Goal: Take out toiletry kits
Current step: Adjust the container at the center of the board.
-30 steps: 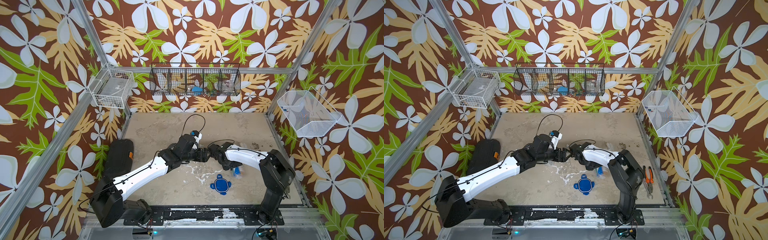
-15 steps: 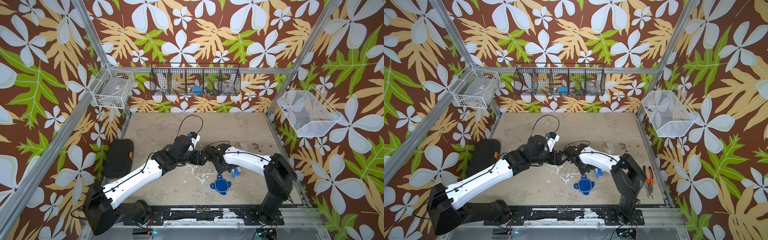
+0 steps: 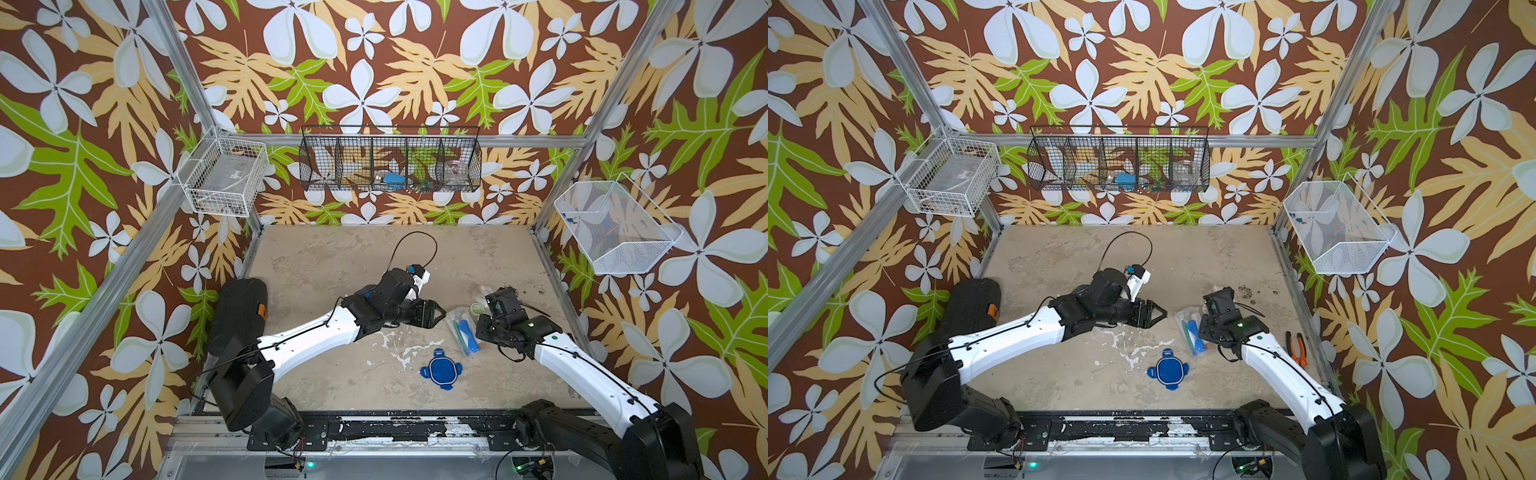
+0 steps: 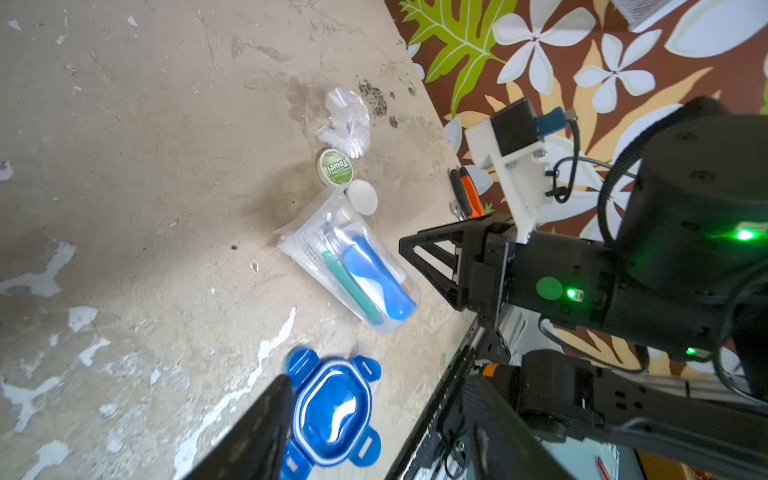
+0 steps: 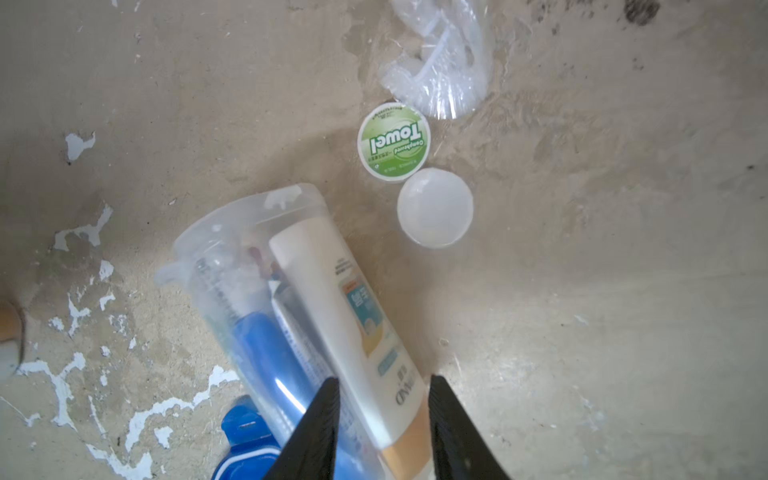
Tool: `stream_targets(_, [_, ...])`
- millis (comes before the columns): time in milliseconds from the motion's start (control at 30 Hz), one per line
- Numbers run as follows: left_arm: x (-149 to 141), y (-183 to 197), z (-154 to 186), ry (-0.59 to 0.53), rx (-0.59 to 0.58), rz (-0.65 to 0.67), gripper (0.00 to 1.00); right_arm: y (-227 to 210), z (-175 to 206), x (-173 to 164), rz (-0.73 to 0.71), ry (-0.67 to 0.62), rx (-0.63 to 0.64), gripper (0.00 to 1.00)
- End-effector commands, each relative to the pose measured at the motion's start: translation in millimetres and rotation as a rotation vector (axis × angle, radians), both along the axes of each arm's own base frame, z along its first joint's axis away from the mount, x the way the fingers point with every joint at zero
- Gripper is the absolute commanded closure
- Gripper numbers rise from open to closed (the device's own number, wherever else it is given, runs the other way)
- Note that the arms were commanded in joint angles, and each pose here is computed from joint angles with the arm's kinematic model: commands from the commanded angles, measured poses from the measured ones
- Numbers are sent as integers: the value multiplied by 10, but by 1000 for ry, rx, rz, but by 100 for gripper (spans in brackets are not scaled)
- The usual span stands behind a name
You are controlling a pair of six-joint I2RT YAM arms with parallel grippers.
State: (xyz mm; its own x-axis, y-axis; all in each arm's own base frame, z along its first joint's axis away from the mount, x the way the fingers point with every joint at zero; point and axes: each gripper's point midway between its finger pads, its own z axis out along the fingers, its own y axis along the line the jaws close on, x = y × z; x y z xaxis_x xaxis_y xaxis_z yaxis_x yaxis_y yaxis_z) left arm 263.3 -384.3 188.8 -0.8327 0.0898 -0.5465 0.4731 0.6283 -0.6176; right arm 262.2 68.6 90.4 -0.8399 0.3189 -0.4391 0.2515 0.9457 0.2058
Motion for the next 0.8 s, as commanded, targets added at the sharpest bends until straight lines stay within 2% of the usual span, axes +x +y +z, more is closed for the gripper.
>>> stream_targets(0, [-9, -161, -232, 50, 29, -15, 55, 139, 54, 178, 41, -47, 97, 62])
stream_targets(133, [4, -270, -710, 129, 92, -16, 72, 99, -20, 263, 31, -42, 143, 59])
stream_targets(267, [5, -406, -1078, 200, 118, -37, 78, 136, -169, 279, 67, -5, 150, 60])
stream_targets(400, [27, -436, -1284, 231, 145, -30, 81, 233, -212, 286, 106, 19, 182, 61])
stream_targets(567, [-29, -412, -1565, 292, 181, -28, 85, 505, -83, 276, 190, 6, 199, 61])
stream_targets(667, [-16, -356, -1638, 291, 199, -6, 85, 746, -21, 171, 252, 15, 188, 61])
stream_targets(767, [2, -325, -1720, 290, 220, 6, 85, 830, -19, 31, 249, 21, 213, 60])
